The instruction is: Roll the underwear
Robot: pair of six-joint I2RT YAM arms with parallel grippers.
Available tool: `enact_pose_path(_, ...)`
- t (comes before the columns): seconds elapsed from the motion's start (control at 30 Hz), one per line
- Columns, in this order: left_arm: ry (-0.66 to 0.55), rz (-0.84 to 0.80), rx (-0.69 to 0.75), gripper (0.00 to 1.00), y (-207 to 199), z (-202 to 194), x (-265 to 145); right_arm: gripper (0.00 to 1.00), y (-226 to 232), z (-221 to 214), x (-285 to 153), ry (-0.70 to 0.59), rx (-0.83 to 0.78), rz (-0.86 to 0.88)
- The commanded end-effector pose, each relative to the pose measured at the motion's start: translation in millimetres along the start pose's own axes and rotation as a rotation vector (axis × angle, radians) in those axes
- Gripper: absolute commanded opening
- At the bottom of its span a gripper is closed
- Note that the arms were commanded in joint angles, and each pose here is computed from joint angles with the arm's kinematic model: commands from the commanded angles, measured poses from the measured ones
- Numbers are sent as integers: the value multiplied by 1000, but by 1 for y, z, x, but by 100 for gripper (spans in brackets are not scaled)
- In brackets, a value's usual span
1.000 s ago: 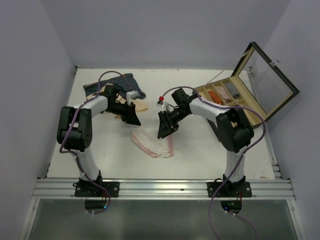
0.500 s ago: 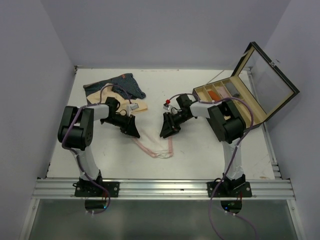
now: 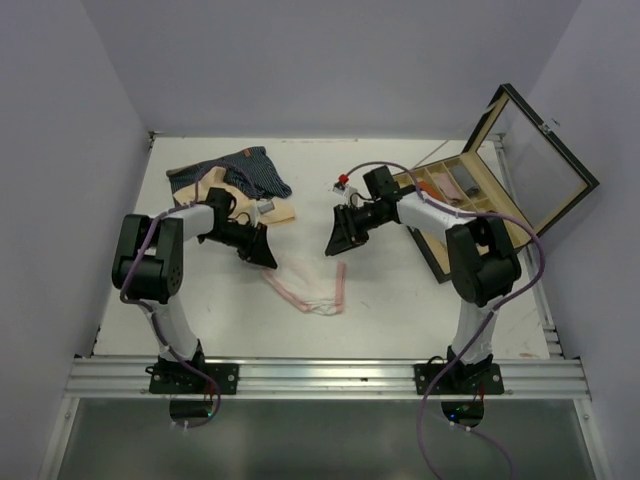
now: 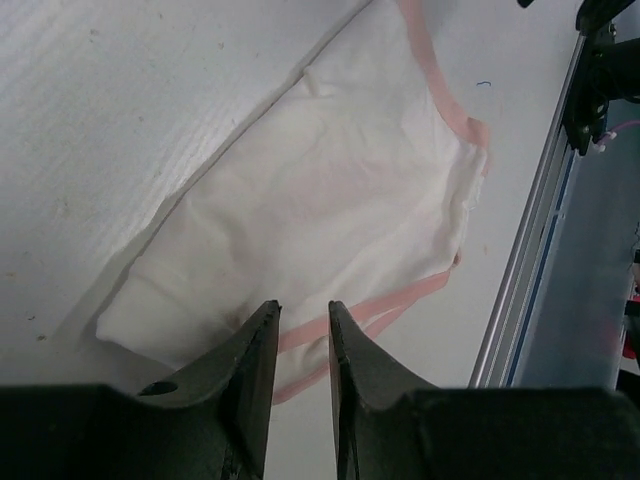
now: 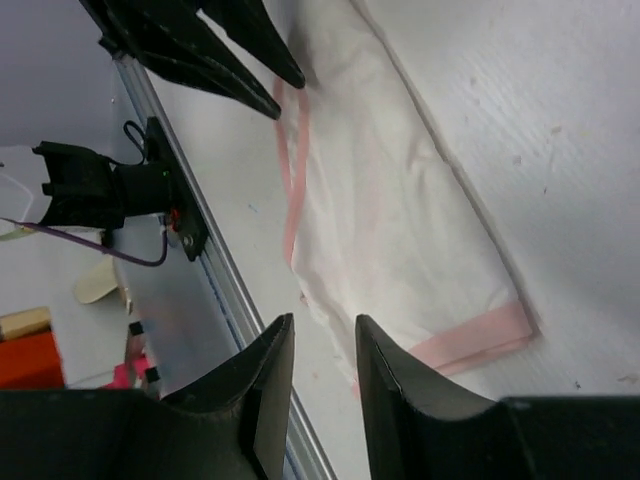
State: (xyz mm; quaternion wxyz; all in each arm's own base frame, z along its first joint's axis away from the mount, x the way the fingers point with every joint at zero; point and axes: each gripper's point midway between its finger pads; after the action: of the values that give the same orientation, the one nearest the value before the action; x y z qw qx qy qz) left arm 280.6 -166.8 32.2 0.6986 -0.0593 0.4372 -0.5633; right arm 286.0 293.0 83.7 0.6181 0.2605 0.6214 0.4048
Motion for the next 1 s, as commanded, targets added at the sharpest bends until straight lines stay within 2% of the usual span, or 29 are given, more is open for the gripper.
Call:
enact_pose_path(0.0,-107,36,190,31,-15,55,-28,36,26,24,-23,-85,-182,-48)
enact_pose_path(0.07,-116,96,256,35,-9,75,-38,39,26,44,-27,-101,-293,-90)
enact_pose_path(0.1,-94,155,270,37,2,78,-41,40,7,35,-21,-19,-283,-132)
enact_pose_path(0.17,-63,194,330,41,15,87,-47,42,-2,53,-20,9,-398,-186)
enact_pose_path(0.2,-23,203,316,42,28,81,-43,42,-21,43,-13,87,-352,-207)
enact_pose_path(0.27,12,206,342,42,37,84,-44,43,-25,49,-13,128,-426,-222)
enact_pose_path(0.37,53,207,342,43,53,76,-38,44,-42,37,-10,208,-423,-239)
enact_pose_path(0.57,108,160,319,43,59,54,-27,46,-65,24,-1,268,-424,-267)
enact_pose_path(0.77,139,156,298,42,64,37,-21,46,-70,13,6,297,-422,-251)
enact_pose_path(0.97,167,141,283,37,61,22,-19,44,-68,12,13,303,-444,-241)
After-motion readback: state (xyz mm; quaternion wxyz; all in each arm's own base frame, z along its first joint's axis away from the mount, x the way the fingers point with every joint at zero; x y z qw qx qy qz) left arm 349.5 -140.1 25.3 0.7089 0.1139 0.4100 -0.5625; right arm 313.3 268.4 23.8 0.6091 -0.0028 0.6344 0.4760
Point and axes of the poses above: each gripper's point midway between its finger pads, its own x axis out along the fingers, its own y axis along the line the jaws close on, z = x × y, and after that the axes turned 12 degrees about x, right-handed
